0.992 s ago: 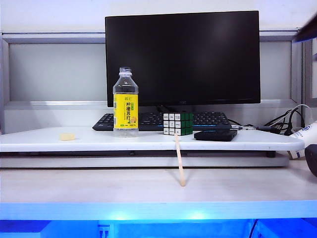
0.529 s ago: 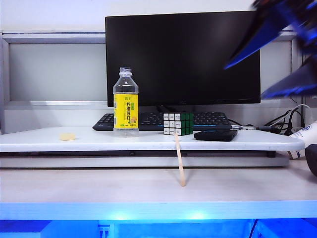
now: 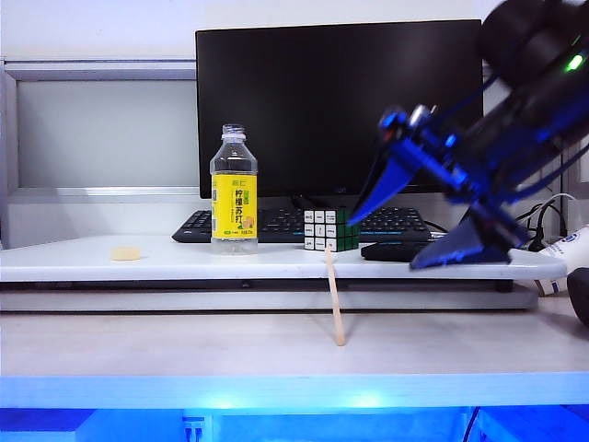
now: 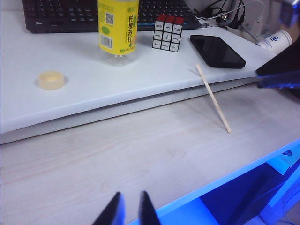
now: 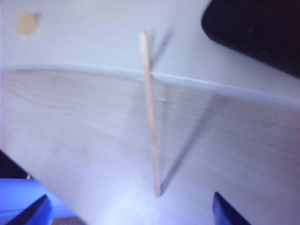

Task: Grab a stick from the table and stick it in a plastic bottle.

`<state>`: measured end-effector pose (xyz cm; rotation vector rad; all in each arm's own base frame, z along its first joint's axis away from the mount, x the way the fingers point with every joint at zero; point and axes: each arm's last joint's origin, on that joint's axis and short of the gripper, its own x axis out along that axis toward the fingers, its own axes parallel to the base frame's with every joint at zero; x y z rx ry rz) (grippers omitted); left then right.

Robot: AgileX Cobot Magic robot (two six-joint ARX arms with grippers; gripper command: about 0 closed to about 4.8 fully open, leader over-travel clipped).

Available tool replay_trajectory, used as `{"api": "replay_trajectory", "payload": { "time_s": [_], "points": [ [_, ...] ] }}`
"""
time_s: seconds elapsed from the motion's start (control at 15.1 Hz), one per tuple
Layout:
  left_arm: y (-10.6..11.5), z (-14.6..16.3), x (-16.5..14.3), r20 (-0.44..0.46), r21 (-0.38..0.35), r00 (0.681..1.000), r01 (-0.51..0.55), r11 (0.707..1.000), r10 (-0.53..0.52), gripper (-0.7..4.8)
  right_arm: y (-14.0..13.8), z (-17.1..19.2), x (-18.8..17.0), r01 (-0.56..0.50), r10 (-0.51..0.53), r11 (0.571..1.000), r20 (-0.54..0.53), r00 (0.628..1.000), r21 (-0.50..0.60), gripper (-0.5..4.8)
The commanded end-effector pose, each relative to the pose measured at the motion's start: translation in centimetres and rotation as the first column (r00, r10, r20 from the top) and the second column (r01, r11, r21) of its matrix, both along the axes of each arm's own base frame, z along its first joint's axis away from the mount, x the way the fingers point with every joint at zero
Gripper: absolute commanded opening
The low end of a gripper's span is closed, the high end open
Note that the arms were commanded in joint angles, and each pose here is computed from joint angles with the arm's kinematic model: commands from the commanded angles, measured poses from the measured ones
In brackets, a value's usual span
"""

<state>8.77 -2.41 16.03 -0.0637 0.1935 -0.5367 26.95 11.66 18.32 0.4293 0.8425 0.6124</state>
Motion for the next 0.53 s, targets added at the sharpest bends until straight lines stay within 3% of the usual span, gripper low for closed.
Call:
{"api": "replay_trajectory", "payload": {
  "time_s": [0.07,0.53],
  "points": [
    [0.0,0.2,0.0,0.017,0.002,1.000,0.000,1.000,0.000,0.57,1.3,-0.2,1.1,-0.029,0.029,1.000,0.017,0.999,0.010,4.42],
    [0.0,0.2,0.0,0.019,0.005,1.000,0.000,1.000,0.000,0.57,3.8,-1.7,4.2,-0.057,0.057,0.998,-0.022,0.998,-0.008,4.41]
  ]
}}
